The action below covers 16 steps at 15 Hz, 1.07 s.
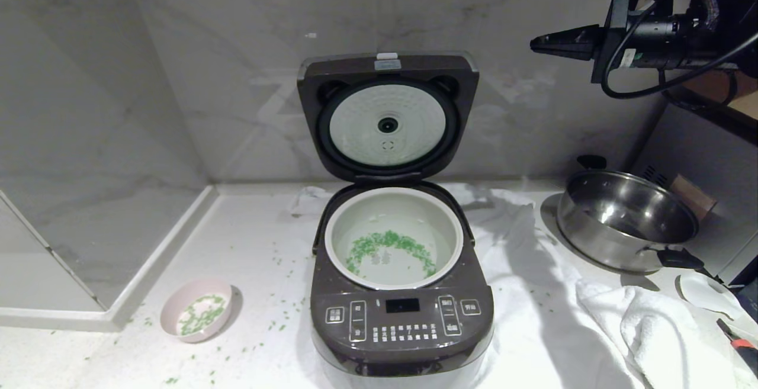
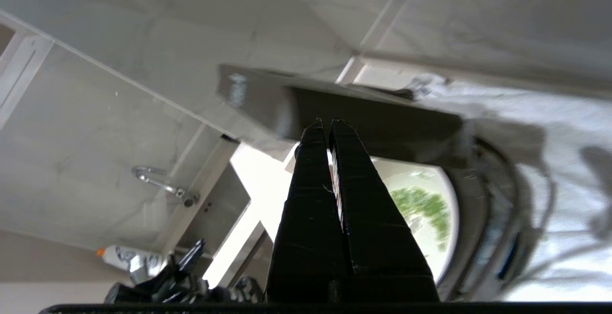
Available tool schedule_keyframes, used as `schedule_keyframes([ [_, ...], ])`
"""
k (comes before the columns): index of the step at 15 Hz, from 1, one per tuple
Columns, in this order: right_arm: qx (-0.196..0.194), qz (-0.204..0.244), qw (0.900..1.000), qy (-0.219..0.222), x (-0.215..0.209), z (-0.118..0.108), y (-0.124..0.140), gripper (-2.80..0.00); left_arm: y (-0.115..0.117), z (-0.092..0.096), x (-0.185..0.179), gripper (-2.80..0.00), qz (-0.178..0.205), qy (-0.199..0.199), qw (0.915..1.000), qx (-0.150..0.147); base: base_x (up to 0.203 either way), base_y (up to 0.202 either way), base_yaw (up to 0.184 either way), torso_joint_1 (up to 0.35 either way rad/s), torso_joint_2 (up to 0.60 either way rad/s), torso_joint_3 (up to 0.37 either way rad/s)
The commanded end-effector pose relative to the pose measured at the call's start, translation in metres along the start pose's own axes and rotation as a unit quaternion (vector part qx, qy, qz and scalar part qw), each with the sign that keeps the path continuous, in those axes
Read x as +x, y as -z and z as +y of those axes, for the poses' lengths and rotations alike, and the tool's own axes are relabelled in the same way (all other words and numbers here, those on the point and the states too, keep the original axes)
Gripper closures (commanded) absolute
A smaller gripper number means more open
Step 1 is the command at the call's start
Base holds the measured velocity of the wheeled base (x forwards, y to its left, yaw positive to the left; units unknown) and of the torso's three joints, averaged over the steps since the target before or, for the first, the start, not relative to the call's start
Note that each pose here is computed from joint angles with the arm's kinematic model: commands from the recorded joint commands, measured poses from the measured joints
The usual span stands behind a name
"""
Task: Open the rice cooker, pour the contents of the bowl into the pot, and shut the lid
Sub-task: Close the rice cooker
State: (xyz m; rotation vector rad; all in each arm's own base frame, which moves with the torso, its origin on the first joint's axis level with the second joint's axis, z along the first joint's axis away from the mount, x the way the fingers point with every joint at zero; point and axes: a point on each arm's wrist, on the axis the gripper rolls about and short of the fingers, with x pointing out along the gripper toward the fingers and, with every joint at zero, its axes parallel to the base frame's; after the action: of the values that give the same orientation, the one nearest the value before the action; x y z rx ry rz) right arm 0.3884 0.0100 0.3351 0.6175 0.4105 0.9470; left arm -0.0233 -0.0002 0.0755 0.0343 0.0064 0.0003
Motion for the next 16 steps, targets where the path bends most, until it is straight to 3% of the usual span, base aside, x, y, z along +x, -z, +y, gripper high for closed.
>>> schedule_keyframes([
  [1, 0.01, 0.013, 1.0, -0.008, 0.017, -0.022, 0.006, 0.0, 0.0, 0.0, 0.0, 0.0, 0.001, -0.001, 1.0, 0.001, 0.0, 0.0, 0.0, 0.0, 0.0, 0.0],
  [9, -0.03, 0.013, 0.998, -0.046, 0.062, -0.049, 0.017, 0.0, 0.0, 0.0, 0.0, 0.0, 0.0, -0.002, 1.0, -0.003, 0.0, 0.0, 0.0, 0.0, 0.0, 0.0],
  [16, -0.065, 0.008, 0.995, -0.074, 0.081, -0.056, 0.022, 0.0, 0.0, 0.0, 0.0, 0.0, 0.0, 0.001, 1.0, 0.0, 0.0, 0.0, 0.0, 0.0, 0.0, 0.0],
])
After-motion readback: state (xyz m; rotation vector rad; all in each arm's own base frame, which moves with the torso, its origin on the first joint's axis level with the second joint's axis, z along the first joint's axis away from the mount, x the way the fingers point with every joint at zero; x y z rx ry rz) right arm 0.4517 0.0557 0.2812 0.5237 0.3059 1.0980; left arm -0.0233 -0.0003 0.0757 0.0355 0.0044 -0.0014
